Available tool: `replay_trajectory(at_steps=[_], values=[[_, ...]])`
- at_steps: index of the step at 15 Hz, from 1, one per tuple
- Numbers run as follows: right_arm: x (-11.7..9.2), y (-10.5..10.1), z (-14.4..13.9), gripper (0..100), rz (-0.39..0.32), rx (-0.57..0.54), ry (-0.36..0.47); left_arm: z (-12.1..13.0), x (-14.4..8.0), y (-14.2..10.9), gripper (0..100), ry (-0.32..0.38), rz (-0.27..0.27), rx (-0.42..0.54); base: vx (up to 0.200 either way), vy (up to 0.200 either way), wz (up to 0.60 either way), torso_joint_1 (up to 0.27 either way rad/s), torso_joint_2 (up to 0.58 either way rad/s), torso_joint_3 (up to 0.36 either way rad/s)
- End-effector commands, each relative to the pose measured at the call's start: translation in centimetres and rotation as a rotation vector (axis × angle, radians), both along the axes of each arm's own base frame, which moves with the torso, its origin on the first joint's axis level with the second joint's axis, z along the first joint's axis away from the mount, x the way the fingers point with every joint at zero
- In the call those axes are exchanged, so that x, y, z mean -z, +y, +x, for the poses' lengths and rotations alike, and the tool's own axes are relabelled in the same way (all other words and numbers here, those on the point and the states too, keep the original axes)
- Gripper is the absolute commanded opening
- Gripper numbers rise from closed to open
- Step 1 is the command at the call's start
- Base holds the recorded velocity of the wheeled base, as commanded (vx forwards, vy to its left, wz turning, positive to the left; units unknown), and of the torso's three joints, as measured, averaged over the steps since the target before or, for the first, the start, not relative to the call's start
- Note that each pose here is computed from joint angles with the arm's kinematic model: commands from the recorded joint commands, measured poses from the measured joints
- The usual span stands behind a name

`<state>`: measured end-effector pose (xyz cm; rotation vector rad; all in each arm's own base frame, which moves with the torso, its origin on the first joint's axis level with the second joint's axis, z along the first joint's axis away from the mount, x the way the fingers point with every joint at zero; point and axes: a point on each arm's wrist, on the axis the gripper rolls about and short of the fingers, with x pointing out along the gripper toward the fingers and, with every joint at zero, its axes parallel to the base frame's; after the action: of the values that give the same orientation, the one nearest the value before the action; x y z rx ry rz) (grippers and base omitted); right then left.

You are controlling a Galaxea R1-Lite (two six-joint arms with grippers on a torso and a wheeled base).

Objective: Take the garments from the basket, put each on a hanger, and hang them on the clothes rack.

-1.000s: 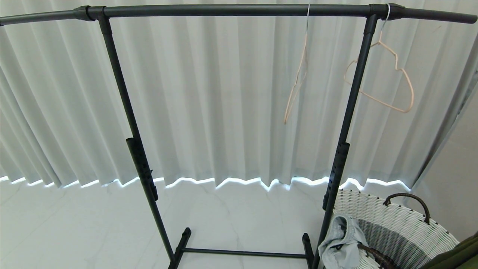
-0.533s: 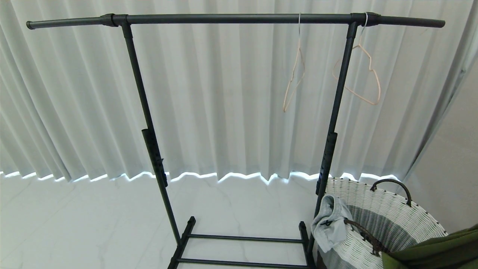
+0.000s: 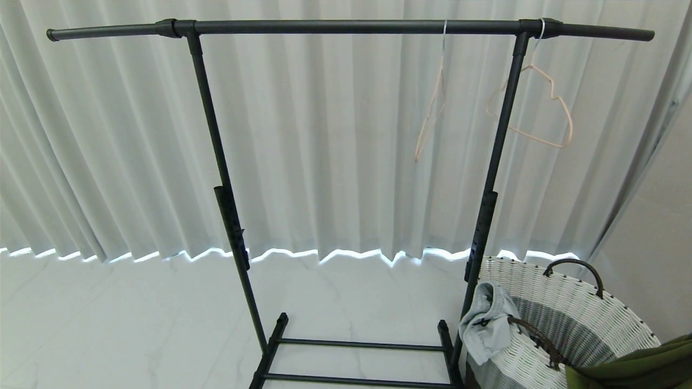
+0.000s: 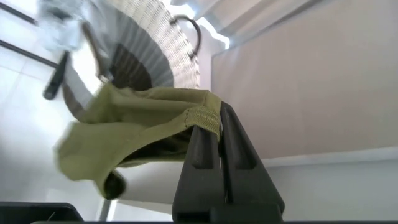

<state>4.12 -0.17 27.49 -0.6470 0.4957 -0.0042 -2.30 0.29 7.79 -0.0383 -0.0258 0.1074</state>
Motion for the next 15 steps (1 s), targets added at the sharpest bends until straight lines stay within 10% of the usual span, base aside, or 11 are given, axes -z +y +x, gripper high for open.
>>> replay_trajectory(at_steps=[1,7,10,15], values=[[0.1,0.0,0.1,0,-0.002,-0.002,0.007,0.0,0.0,0.0,100,0.001,-0.002,-0.001,0.000,0.200,0.00,-0.002,0.01,-0.002],[0.2,0.4,0.8,0,0.008,-0.068,0.028,0.0,0.0,0.0,100,-0.001,-0.003,-0.001,0.000,0.100,0.00,0.001,0.00,0.000],[0.5,2.0,2.5,0,0.123,-0.189,0.090,0.0,0.0,0.0,100,0.001,0.003,0.000,0.000,0.000,0.00,0.000,0.00,0.000],[0.6,4.3,3.7,0,0.198,-0.327,0.146,0.0,0.0,-0.1,100,0.011,0.118,0.061,0.000,0.000,0.00,0.000,0.00,0.000]])
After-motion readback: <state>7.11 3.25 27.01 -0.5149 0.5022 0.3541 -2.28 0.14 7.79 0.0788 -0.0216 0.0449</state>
